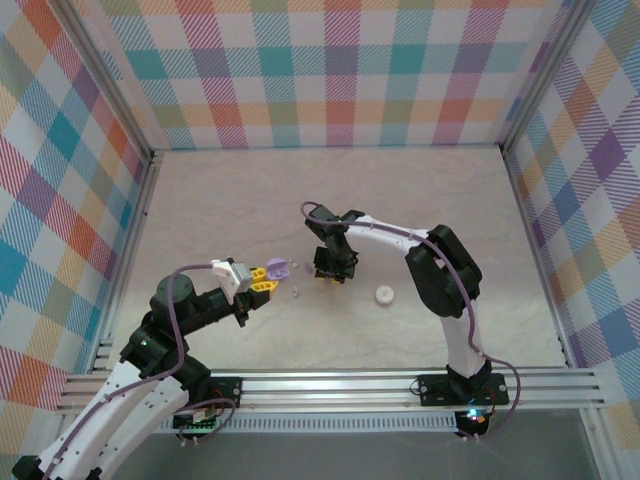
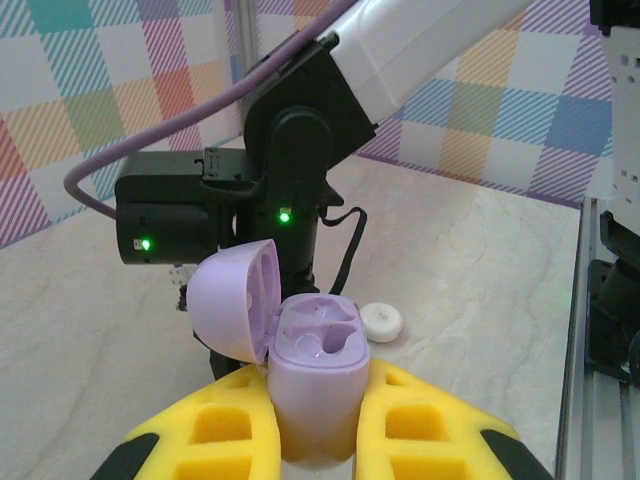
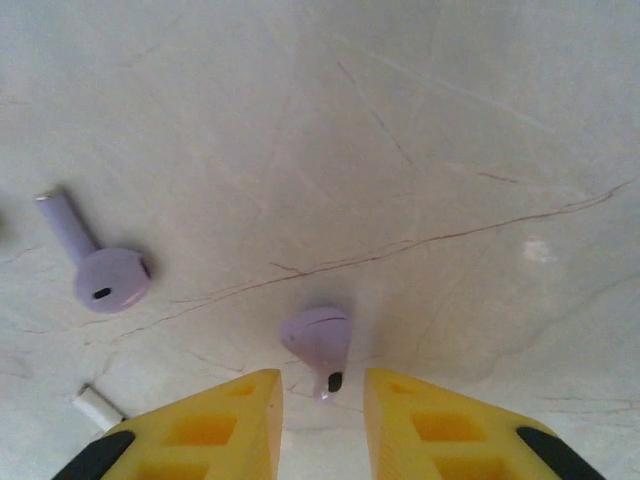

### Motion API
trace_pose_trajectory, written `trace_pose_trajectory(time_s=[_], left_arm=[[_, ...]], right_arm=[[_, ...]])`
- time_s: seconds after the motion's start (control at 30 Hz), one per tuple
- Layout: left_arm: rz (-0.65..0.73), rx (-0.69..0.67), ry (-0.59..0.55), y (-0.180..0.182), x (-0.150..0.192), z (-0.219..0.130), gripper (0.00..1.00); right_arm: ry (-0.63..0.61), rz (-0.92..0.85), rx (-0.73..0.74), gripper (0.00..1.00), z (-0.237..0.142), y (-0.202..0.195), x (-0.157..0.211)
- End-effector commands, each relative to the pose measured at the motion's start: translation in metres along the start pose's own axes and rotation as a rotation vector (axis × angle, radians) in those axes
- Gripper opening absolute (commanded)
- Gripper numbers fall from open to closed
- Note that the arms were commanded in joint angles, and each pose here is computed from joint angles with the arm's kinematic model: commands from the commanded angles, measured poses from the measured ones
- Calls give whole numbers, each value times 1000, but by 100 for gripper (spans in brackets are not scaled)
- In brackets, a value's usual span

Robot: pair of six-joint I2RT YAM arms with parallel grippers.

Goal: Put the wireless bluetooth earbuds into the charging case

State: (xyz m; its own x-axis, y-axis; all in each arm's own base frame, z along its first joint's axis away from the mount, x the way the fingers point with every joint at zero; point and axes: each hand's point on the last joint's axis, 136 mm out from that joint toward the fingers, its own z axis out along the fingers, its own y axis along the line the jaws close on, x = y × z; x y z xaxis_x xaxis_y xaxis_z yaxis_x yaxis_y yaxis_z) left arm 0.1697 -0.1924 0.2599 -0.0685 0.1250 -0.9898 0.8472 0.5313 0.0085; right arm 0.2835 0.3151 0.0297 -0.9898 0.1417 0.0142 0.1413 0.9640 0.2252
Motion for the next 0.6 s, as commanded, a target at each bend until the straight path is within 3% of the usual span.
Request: trace_pose_trajectory(time_s=[0.0,0.57], left_arm=[[23,29,-39,-6,-17,-2,0],[27,25,-36,-6,-18,-5,0]], right_arm=[[12,-21,28,30,-4,-2,-2],[30,-37,69,29,7,-9,-10]])
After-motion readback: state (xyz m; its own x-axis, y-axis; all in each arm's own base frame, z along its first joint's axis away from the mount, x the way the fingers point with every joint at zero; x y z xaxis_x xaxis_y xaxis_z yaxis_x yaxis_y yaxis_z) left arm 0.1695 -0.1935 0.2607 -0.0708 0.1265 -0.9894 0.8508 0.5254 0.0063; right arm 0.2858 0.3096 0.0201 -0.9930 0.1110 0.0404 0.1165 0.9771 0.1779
